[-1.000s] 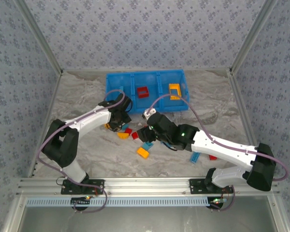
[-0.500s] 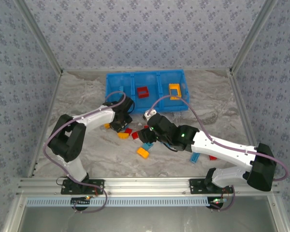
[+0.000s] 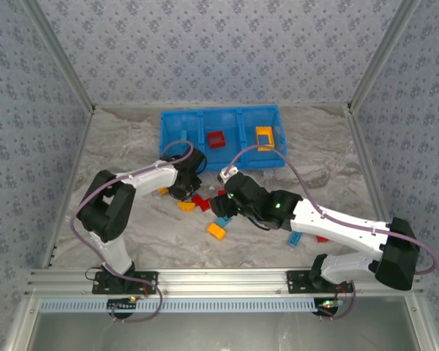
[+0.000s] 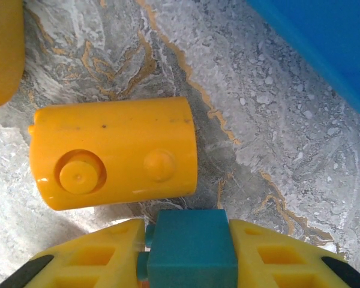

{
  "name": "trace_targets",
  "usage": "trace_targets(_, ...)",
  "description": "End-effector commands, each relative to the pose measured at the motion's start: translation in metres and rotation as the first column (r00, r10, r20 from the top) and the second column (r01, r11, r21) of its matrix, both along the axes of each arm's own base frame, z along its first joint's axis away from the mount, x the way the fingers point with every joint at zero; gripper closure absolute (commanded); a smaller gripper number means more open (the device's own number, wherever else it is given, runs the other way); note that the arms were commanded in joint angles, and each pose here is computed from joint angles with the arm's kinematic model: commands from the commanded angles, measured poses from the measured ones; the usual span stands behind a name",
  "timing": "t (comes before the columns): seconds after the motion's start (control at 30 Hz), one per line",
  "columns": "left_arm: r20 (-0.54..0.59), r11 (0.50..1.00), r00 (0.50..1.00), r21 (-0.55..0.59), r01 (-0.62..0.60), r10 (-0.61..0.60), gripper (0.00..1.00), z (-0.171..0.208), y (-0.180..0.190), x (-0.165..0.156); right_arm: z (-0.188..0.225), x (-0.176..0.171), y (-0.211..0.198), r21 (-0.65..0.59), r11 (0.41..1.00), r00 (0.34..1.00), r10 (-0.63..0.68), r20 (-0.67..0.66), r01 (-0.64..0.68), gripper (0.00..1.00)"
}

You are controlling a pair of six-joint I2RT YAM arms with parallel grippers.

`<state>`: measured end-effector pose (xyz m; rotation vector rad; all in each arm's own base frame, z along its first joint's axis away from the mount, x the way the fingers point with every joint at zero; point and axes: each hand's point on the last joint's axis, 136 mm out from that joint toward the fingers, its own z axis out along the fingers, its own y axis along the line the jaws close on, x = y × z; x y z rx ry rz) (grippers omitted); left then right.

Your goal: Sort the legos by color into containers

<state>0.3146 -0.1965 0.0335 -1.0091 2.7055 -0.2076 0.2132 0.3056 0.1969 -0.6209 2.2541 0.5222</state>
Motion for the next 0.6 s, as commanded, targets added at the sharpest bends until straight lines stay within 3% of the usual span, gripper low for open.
trace_targets(0.0, 0.043, 1.000, 0.999, 0.013, 0.008, -0.009, 0.68, 0.017, -0.001, 0.001, 0.009, 0.000, -0.003, 0.027, 0.999, 1.000, -0.017, 0.020, 0.017, 0.38)
trace_targets(0.3, 0.236, 0.991, 0.966, 0.105, 0.082, -0.105, 0.70, 0.113, 0.017, 0.014, 0.035, 0.004, -0.012, 0.074, 0.997, 0.996, -0.035, 0.084, 0.028, 0.37)
trace_targets(0.57, 0.322, 0.982, 0.928, 0.084, 0.168, -0.186, 0.71, 0.143, 0.018, 0.094, 0.044, 0.014, -0.004, 0.114, 0.993, 0.992, -0.050, 0.117, 0.037, 0.37)
